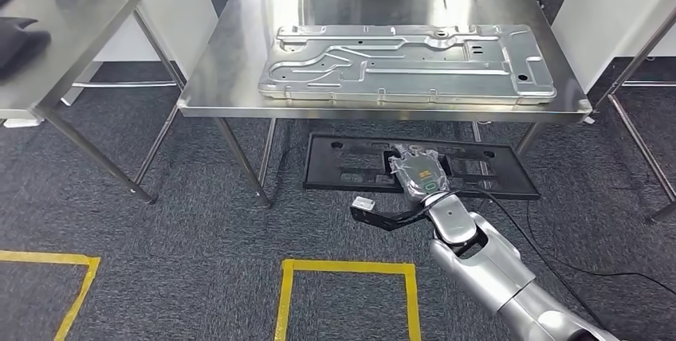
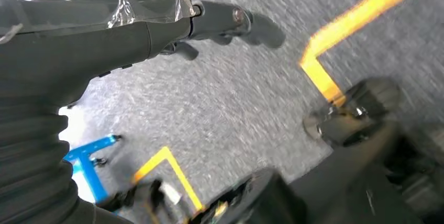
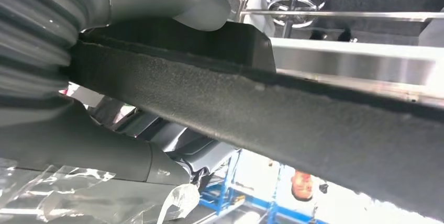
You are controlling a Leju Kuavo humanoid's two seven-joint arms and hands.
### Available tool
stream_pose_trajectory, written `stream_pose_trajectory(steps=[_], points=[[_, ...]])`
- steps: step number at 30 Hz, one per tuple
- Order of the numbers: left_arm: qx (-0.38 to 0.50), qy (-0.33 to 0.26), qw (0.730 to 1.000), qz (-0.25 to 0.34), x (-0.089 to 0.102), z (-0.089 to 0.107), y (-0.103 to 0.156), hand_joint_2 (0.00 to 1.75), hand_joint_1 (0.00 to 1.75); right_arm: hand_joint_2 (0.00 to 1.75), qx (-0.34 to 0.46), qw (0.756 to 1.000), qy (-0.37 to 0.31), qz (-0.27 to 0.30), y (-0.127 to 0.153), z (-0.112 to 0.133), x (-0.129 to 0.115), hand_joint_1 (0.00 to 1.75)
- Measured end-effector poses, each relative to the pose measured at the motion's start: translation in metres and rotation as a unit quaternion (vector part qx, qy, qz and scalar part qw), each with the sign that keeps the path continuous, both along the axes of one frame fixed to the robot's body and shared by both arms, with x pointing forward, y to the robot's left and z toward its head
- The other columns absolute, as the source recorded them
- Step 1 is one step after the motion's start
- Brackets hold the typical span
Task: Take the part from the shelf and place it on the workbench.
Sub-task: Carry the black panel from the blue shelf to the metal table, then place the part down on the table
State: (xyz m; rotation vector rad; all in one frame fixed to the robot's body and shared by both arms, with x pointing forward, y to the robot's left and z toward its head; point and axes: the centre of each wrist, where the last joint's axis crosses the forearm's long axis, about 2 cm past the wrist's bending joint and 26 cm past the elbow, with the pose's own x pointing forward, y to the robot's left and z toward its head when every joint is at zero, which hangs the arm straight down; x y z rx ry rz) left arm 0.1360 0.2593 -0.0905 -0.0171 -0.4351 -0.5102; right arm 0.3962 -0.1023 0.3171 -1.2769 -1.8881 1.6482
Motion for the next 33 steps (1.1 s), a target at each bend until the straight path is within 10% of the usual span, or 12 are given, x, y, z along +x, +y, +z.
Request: stream_pose_trajectory(steps=[33], points=[[0.014, 0.022, 1.000, 0.012, 0.001, 0.000, 0.002, 1.75, 0.00, 1.75, -0.061, 0.991, -0.030, -0.115, -0.026, 0.018, 0.014, 1.75]])
